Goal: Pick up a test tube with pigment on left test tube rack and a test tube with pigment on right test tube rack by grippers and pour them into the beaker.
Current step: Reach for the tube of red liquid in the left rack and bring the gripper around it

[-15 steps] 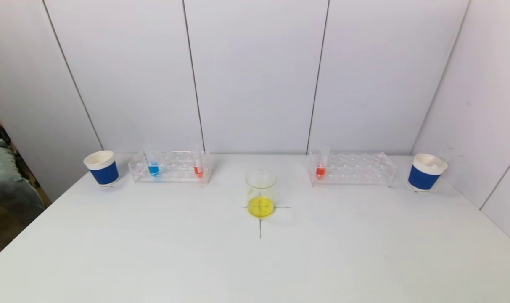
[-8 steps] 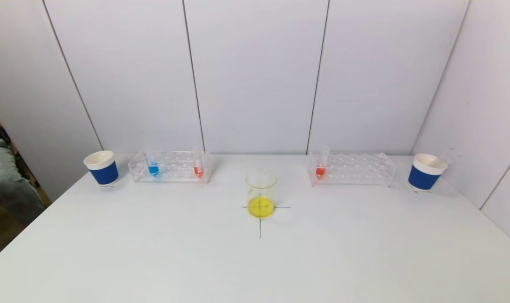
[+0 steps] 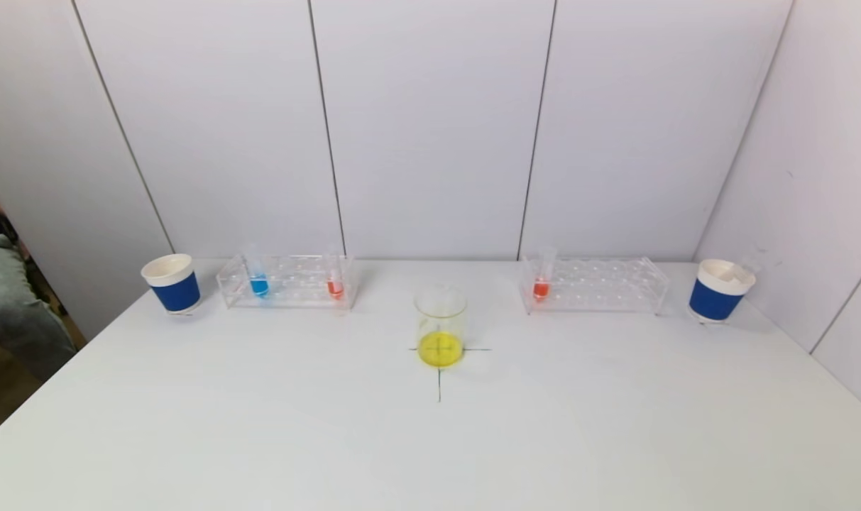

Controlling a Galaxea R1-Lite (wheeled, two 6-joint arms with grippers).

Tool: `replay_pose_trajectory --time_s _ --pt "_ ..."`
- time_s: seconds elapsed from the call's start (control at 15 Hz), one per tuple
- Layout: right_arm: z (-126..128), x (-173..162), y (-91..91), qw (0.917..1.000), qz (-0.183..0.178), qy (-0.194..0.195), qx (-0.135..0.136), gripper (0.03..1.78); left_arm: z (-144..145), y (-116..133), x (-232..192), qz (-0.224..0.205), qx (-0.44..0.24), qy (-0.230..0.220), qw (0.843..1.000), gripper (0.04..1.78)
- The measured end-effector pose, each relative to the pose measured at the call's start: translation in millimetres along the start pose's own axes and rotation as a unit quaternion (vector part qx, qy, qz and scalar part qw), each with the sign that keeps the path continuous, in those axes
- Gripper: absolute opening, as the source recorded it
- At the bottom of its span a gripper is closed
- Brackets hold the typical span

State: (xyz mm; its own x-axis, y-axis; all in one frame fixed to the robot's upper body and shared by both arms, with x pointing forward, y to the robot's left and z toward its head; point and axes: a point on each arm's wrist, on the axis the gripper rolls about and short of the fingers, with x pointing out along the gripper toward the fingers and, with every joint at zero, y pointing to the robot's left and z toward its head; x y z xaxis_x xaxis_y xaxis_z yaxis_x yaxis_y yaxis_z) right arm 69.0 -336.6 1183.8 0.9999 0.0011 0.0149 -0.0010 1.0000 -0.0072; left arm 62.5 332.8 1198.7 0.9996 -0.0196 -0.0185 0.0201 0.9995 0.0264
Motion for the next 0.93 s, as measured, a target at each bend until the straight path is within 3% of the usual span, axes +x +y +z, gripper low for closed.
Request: replay_pose_trajectory --time_s 0.27,0.53,0.73,0.93 --pt "0 0 0.0 1.0000 0.000 0.000 0.000 1.76 70 2 0 0.001 0.002 -0.023 1.000 1.76" --pt "0 0 0.0 1.0000 0.000 0.000 0.000 1.76 138 5 45 0.001 0.006 -0.012 1.000 1.76" --pt "0 0 0.0 1.0000 0.000 0.000 0.000 1.76 162 6 102 -0.003 0.015 -0.002 1.000 1.76" --pt "0 0 0.0 1.0000 0.000 0.000 0.000 1.76 163 2 157 -0.022 0.018 0.009 1.000 1.76"
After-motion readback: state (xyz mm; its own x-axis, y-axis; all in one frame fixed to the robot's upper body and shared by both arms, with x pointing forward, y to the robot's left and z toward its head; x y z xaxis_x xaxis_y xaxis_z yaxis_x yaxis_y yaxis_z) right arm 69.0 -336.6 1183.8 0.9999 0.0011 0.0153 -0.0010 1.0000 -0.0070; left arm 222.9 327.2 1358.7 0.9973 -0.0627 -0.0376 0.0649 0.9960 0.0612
